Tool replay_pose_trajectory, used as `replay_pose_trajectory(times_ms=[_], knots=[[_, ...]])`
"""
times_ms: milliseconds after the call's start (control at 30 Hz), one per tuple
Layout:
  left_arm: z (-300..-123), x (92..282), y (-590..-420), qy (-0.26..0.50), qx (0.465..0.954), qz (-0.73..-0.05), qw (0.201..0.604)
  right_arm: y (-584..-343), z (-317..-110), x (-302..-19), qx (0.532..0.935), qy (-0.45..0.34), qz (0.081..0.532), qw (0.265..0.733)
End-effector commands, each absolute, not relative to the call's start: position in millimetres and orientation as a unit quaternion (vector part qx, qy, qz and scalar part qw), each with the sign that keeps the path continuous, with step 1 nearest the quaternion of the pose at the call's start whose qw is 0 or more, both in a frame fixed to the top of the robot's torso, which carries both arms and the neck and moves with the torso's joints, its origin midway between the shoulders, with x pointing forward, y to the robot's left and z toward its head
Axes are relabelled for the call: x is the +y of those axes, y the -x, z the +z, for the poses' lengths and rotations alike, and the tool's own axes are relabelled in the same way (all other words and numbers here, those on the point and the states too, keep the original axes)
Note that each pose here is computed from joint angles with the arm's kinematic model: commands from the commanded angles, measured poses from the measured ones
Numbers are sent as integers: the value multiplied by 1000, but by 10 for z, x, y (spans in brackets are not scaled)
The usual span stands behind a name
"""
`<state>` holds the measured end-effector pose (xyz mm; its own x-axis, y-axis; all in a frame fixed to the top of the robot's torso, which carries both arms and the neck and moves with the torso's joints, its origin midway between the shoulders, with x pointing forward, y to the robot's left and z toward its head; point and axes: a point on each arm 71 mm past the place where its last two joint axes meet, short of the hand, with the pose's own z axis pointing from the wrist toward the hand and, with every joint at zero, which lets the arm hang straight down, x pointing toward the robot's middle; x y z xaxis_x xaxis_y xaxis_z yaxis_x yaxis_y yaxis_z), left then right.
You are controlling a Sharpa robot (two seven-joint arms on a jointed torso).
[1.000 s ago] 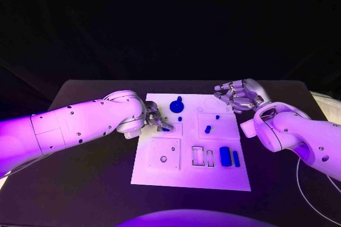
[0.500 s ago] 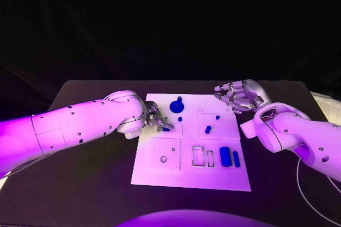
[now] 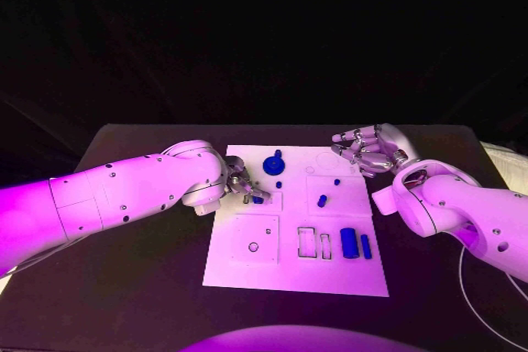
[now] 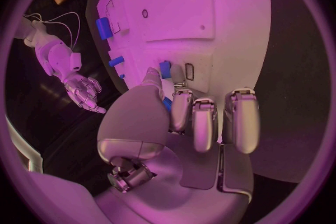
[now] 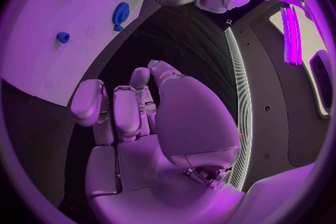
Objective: Assemble the parts on the task board
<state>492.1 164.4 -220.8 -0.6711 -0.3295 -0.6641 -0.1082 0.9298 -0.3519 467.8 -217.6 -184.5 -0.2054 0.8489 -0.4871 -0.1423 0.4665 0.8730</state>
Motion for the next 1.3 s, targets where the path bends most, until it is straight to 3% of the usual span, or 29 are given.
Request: replay_pose_trajectory(times_ms=[33,1300], knots=[[-2208,1630,-4916,125,903,-148,384,-4670,-1853,-2161,645,-268,440,564],[-2160,1604,-4904,133,897,-159,390,-4676,-1857,-2169,640,-269,441,569]])
